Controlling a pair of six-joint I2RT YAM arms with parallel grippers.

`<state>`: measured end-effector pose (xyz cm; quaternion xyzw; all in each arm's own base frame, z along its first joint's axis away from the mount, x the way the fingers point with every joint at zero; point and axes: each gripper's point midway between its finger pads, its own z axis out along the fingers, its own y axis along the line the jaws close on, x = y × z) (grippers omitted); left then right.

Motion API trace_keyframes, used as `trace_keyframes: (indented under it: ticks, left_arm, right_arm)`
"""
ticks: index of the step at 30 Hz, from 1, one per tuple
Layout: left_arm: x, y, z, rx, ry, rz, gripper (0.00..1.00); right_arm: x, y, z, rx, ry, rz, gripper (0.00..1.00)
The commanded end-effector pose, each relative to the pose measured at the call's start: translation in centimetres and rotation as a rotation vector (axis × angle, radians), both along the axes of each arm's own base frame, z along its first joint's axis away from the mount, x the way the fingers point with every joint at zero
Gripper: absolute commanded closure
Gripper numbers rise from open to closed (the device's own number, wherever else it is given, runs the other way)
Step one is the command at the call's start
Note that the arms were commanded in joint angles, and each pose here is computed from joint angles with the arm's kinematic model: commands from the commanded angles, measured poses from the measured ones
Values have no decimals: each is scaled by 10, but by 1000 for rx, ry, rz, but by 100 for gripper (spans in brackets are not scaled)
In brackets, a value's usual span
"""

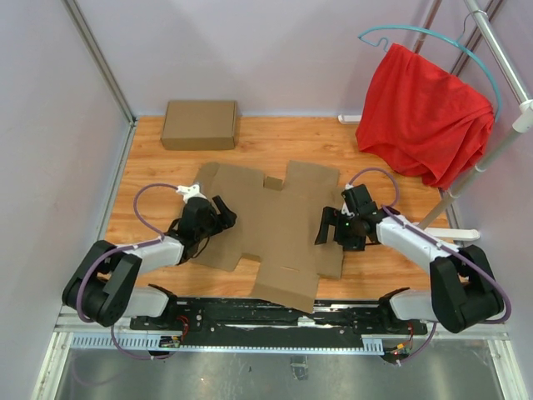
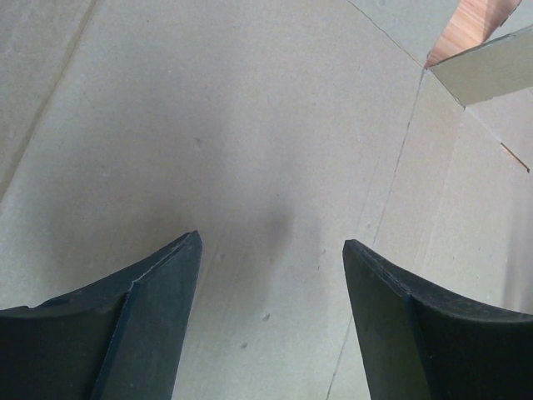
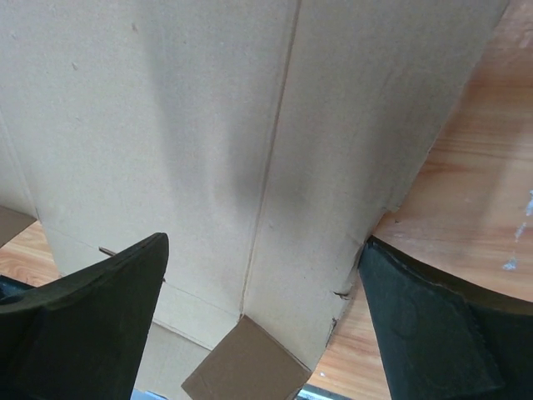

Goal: Fold the paper box

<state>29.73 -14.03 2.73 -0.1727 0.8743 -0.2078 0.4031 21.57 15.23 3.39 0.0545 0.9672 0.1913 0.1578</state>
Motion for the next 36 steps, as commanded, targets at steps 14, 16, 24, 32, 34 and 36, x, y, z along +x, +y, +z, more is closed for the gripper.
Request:
trace_keyframes:
  ticks: [14, 16, 24, 32, 34, 36]
  left_arm:
    - [-91, -19, -79, -16, 331, -129, 25]
    - [-92, -19, -80, -15, 333, -130, 25]
    - [-96, -19, -84, -18, 341, -135, 25]
    - [-100, -20, -90, -9, 355, -149, 26]
    - [-104, -21, -90, -13, 358, -156, 31]
    - [-109, -23, -90, -21, 360, -164, 35]
  right_arm:
    - [39, 19, 53, -11, -118, 81, 8]
    - [41, 12, 45, -63, -102, 71, 9]
    - [39, -44, 23, -390, -48, 3, 17]
    - [44, -50, 13, -442, -55, 46, 92]
    - [52, -50, 15, -461, -60, 60, 99]
    - [60, -47, 19, -469, -69, 79, 99]
